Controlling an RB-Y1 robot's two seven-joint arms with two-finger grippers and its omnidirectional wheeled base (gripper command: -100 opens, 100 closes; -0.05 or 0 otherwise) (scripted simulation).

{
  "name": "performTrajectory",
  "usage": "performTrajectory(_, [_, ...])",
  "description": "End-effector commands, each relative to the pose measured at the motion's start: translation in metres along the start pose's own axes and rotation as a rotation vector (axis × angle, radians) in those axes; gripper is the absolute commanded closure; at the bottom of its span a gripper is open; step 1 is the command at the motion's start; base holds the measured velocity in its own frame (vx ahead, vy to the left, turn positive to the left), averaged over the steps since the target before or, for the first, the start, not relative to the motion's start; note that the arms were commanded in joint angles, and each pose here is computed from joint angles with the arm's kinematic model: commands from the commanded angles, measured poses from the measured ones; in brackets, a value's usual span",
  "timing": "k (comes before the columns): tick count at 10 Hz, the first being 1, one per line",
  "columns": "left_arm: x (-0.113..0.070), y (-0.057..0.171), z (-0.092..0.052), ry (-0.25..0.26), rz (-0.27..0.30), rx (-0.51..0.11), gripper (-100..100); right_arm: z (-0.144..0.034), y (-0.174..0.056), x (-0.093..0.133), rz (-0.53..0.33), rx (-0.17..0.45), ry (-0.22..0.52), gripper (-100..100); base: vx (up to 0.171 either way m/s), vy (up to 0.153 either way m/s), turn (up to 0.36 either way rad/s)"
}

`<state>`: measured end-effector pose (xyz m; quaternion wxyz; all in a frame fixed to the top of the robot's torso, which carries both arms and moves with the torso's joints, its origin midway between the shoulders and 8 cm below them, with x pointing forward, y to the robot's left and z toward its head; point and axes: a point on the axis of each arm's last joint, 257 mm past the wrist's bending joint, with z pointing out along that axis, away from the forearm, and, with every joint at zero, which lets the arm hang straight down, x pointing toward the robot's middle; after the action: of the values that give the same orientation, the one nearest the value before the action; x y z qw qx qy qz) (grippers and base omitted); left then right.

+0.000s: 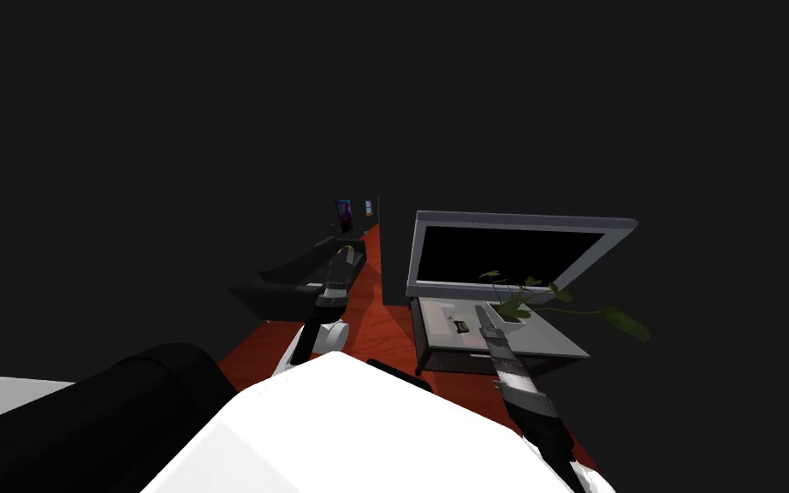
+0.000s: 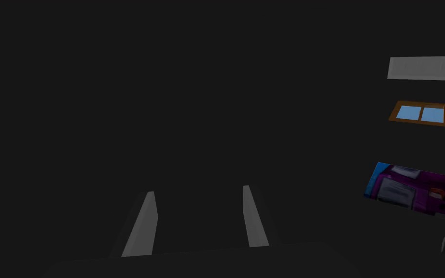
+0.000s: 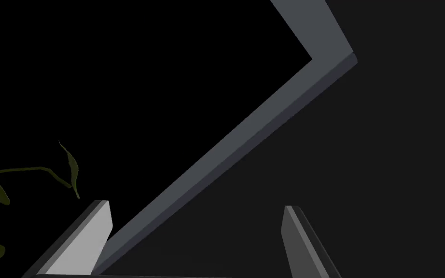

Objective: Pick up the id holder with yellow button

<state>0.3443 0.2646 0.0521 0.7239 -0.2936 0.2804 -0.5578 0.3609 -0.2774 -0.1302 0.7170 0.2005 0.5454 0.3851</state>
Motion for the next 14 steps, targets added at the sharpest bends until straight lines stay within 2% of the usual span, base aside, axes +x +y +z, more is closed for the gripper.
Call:
performTrajectory(1, [0.000,0.000,0.000,0.000,0.000,0.000,0,-0.014,-0.034,0.010,-0.084,0.080,0.056,-100,0.016,0.042,0.277])
performTrajectory(2, [0.000,0.000,0.000,0.000,0.000,0.000,0,-0.017,-0.041,0.013,-0.083,0.095,0.064,-100,0.007,0.026,0.095])
performTrajectory(3, [0.000,0.000,0.000,0.000,0.000,0.000,0,-0.029,-0.064,0.018,-0.141,0.148,0.103,-100,0.006,0.034,0.193])
performTrajectory(4, [0.000,0.000,0.000,0.000,0.000,0.000,0,-0.032,-0.068,0.020,-0.139,0.156,0.107,-100,0.005,0.023,0.106])
performTrajectory(5, [0.000,0.000,0.000,0.000,0.000,0.000,0,-0.046,-0.092,0.024,-0.197,0.212,0.148,-100,0.004,0.029,0.200])
performTrajectory(6, [0.000,0.000,0.000,0.000,0.000,0.000,0,-0.048,-0.095,0.025,-0.195,0.219,0.152,-100,0.006,0.020,0.100])
performTrajectory(7, [0.000,0.000,0.000,0.000,0.000,0.000,0,-0.062,-0.117,0.027,-0.254,0.269,0.192,-100,0.006,0.027,0.205])
performTrajectory(8, [0.000,0.000,0.000,0.000,0.000,0.000,0,-0.065,-0.123,0.030,-0.252,0.281,0.197,-100,0.004,0.018,0.117])
performTrajectory(9, [0.000,0.000,0.000,0.000,0.000,0.000,0,-0.079,-0.143,0.030,-0.311,0.327,0.236,-100,-0.016,0.010,0.146])
performTrajectory(10, [0.000,0.000,0.000,0.000,0.000,0.000,0,-0.084,-0.149,0.032,-0.308,0.342,0.243,-100,-0.016,0.004,0.106])
performTrajectory(12, [0.000,0.000,0.000,0.000,0.000,0.000,0,-0.117,-0.192,0.030,-0.416,0.444,0.322,-100,-0.008,0.024,0.256])
performTrajectory(14, [0.000,0.000,0.000,0.000,0.000,0.000,0,-0.127,-0.200,0.034,-0.416,0.466,0.339,-100,0.039,0.025,0.110])
